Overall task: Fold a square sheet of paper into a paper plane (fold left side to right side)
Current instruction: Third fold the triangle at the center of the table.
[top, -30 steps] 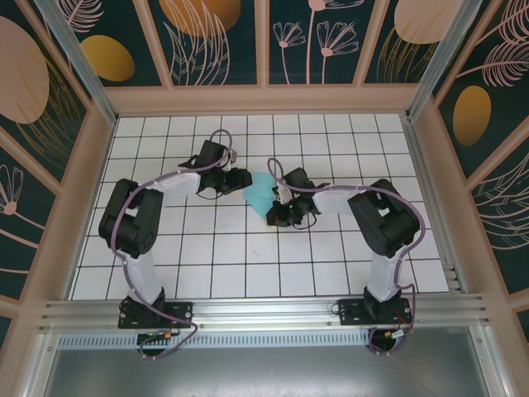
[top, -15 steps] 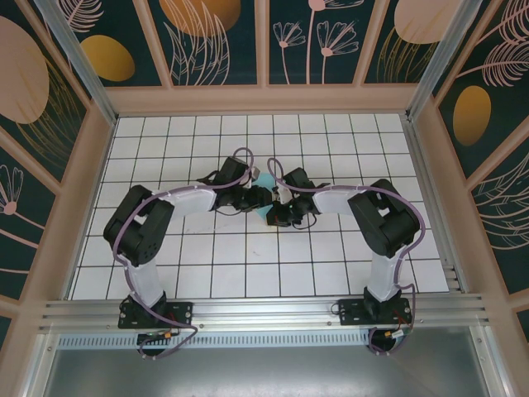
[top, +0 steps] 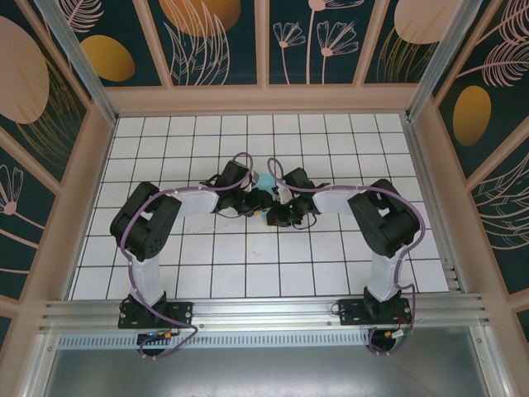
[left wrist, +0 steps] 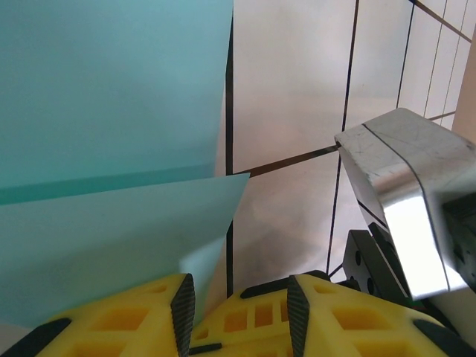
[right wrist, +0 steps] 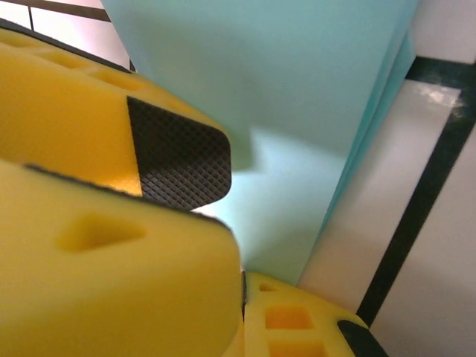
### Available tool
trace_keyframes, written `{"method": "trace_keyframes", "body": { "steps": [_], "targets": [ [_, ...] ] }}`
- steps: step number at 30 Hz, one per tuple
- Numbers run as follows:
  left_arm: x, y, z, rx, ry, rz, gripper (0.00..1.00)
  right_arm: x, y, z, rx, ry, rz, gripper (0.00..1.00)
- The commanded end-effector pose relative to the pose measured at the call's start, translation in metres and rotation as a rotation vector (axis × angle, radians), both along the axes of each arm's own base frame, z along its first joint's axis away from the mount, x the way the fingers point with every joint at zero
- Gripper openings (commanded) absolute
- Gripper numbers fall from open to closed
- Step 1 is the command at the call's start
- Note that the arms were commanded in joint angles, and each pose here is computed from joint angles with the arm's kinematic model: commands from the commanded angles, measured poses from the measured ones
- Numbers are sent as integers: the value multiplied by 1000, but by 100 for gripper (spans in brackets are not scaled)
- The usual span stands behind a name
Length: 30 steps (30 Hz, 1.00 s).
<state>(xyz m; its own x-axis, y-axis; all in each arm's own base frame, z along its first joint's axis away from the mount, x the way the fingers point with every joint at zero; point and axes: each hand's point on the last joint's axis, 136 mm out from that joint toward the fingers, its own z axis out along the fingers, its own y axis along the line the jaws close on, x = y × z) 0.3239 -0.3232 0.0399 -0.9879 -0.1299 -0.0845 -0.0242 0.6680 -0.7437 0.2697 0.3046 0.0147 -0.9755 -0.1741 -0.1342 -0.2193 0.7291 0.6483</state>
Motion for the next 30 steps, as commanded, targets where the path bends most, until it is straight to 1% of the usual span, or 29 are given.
{"method": "trace_keyframes", "body": {
  "steps": [1,6,10,15,17,23,30],
  "targets": [
    [-21,-1,-21,20,77,-30,41,-21,-38,-45,-206,98,-38,6],
    [-17,16,-40,130,68,5,43,-23,-40,-47,-217,101,-41,6],
    [-13,29,-43,138,64,43,40,-24,-41,-47,-222,104,-41,6],
    [-5,37,-47,154,58,49,39,-24,-41,-48,-225,105,-39,6],
    [2,44,-48,169,52,59,39,-24,-42,-49,-234,105,-39,6],
    [33,63,-37,208,-2,96,41,-27,-44,-52,-246,112,-35,6],
    [74,75,-25,222,-51,113,44,-26,-37,-46,-212,99,-21,6]
  ]
}}
